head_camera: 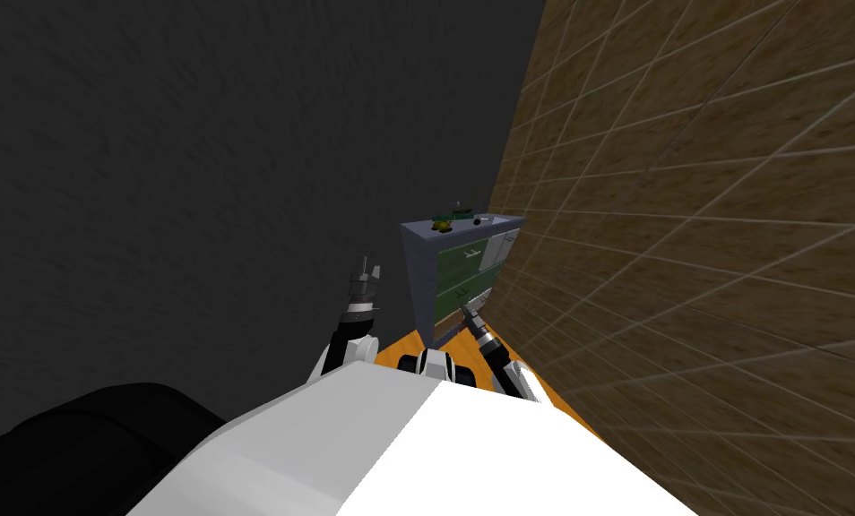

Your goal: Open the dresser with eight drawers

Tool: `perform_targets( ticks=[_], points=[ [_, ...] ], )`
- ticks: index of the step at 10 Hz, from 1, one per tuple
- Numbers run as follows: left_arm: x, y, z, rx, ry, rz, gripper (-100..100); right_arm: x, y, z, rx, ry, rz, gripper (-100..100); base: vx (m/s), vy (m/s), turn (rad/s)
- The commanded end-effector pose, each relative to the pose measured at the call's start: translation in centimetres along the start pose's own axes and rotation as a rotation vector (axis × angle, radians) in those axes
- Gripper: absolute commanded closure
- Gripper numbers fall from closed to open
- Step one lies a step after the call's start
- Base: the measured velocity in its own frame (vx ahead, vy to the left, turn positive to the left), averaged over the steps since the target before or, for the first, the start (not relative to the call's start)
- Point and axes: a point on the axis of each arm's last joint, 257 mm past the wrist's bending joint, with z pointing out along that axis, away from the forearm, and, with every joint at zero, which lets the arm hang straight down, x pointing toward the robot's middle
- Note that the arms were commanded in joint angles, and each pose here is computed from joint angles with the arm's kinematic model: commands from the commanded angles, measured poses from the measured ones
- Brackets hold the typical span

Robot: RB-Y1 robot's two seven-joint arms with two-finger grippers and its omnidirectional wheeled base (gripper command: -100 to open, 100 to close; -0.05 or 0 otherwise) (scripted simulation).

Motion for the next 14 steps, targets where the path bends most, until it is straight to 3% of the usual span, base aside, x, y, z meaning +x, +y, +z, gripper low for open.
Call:
perform_targets(
  ticks=[1,3,4,9,10,11,12,13,14],
  points=[
    [0.0,0.0,0.0,0.0,0.0,0.0,0,0.3,-0.2,-0.2,0.0,-0.005,0.001,100,-0.178,-0.119,-0.021],
    [0.0,0.0,0.0,0.0,0.0,0.0,0,0.3,-0.3,-0.2,0.0,-0.005,0.001,100,-0.115,-0.105,-0.012],
    [0.0,0.0,0.0,0.0,0.0,0.0,0,0.9,0.0,-0.6,-0.015,-0.015,-0.022,-100,0.013,0.005,0.018],
    [0.0,0.0,0.0,0.0,0.0,0.0,0,1.9,-0.6,0.7,-0.015,0.008,-0.012,-100,0.119,0.098,0.035],
    [0.0,0.0,0.0,0.0,0.0,0.0,0,1.7,-0.5,0.5,-0.014,0.003,-0.016,-100,0.06,0.047,0.007],
    [0.0,0.0,0.0,0.0,0.0,0.0,0,2.7,-1.0,1.1,-0.018,0.012,-0.019,-100,0.047,0.078,0.061],
    [0.0,0.0,0.0,0.0,0.0,0.0,0,2.1,-0.9,0.9,-0.015,0.005,-0.02,-100,0.029,0.047,0.014],
    [0.0,0.0,0.0,0.0,0.0,0.0,0,2.2,-0.9,0.9,-0.016,0.008,-0.018,100,0.005,0.008,-0.003],
    [0.0,0.0,0.0,0.0,0.0,0.0,0,2.4,-1.1,0.8,-0.016,0.004,-0.018,100,-0.106,-0.078,-0.017]
  ],
)
